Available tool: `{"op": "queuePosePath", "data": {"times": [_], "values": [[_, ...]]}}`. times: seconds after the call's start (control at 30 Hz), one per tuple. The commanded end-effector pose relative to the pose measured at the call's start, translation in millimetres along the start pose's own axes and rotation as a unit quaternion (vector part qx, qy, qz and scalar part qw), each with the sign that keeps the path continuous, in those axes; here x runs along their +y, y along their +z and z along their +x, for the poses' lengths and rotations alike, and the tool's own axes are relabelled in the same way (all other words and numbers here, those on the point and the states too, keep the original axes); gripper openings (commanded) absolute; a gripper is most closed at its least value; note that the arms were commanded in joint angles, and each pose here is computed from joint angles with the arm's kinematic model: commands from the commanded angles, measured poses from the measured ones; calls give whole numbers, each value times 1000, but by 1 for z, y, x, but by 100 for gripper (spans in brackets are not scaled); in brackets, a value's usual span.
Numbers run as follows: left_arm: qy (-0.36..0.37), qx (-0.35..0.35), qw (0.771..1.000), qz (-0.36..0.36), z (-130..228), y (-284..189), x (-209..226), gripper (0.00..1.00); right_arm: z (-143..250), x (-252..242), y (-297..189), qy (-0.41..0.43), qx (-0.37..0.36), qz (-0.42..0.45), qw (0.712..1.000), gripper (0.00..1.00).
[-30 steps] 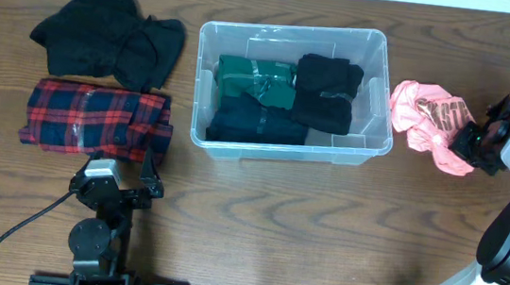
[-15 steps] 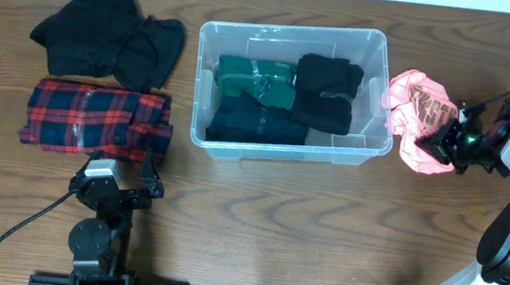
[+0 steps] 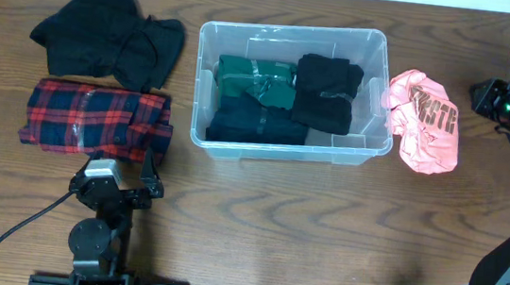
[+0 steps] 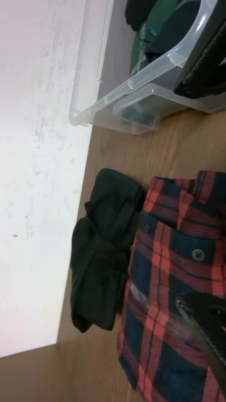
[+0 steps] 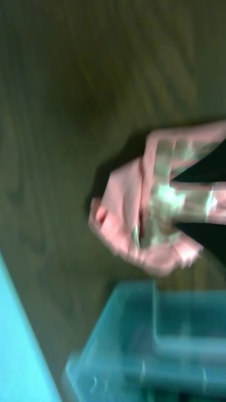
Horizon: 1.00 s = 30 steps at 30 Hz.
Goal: Pack container
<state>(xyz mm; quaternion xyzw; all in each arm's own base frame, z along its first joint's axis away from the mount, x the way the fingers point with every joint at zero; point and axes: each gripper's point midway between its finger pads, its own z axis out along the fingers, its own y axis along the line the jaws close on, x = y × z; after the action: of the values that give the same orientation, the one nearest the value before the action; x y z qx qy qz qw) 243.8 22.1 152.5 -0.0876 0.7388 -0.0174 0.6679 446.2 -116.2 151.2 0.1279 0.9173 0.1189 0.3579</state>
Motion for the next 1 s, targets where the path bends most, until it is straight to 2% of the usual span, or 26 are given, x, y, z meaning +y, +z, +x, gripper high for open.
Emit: {"op": "queuePosePath", "data": {"times": [0.0,0.13,0.5,0.7,0.97], "values": [[3,22,1000,-10,15,1,5,98,10,-30,7,-54,19,64,996,54],[3,22,1000,-10,15,1,5,98,20,-36,15,-77,36,65,994,99],[3,22,1000,-10,15,1,5,98,62,-63,53,-90,102,55,989,99],[3,22,1000,-10,15,1,5,98,89,-42,71,-100,132,-38,986,99],[3,22,1000,-10,15,1,5,98,112,-43,77,-96,169,-50,980,88]]}}
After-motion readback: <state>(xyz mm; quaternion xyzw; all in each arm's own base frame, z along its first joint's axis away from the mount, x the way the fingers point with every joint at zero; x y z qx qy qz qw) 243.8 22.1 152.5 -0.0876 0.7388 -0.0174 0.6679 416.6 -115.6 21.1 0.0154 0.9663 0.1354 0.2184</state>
